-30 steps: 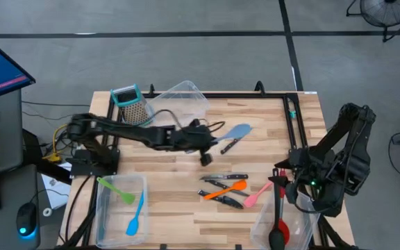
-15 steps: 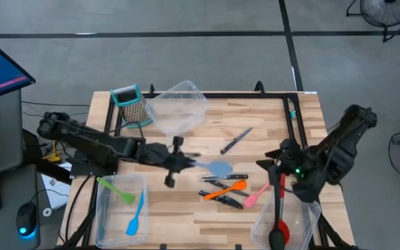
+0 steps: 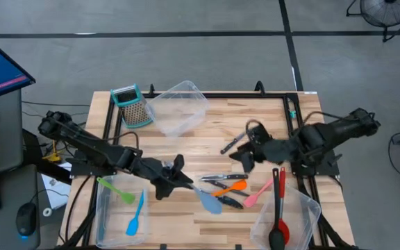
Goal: Pick & Place Kitchen Items
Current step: Put the gray serving spoon into the bottom right transparent bin
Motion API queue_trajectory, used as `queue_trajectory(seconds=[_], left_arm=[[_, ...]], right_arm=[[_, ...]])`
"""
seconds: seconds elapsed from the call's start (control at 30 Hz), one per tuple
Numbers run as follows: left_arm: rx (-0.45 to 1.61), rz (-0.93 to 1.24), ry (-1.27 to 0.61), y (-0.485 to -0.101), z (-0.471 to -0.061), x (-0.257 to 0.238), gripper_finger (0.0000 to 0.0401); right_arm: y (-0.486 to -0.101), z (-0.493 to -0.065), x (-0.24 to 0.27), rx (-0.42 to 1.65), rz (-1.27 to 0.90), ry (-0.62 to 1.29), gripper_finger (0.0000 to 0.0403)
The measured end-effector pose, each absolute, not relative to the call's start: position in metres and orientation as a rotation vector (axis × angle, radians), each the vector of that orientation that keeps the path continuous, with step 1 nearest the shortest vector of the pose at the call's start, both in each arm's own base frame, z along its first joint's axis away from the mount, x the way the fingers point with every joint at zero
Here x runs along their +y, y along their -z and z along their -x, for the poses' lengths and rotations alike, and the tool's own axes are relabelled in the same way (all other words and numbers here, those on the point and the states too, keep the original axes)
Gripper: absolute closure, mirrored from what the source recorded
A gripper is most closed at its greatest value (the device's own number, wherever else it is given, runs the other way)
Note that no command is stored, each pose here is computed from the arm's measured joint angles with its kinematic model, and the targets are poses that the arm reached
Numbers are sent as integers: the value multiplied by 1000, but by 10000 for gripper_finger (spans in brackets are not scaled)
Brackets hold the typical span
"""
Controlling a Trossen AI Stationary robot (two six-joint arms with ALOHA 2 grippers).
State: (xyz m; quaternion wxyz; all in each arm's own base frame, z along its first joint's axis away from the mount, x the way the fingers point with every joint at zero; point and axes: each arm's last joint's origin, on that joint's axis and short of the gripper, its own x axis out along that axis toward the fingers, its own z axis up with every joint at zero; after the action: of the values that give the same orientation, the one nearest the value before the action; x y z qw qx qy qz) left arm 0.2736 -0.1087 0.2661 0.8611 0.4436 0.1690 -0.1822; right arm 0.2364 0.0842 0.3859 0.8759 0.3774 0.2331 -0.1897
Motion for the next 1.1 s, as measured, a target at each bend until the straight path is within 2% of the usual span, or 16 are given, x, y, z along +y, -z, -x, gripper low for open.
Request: queue_trajectory(seconds=[0.23,0.47,0.7,0.9,1.1], left_arm=[[235,-1032,465,-271,-272,-120,378],[86,-994,496,-282,-275,-124,378],[63,-1014,518,-283,-275,-125,378],[53,-1058,522,-283,-275,-125,378],[53,-1083,514,-283,-276,-121,377]], right_arm=[[-378,-275,58,485,-800,347,132],[-354,-333,42,483,-837,163,132],[-324,-376,29,524,-928,-58,132],[-304,-390,26,585,-956,-84,132],[-301,-397,24,565,-971,-151,132]])
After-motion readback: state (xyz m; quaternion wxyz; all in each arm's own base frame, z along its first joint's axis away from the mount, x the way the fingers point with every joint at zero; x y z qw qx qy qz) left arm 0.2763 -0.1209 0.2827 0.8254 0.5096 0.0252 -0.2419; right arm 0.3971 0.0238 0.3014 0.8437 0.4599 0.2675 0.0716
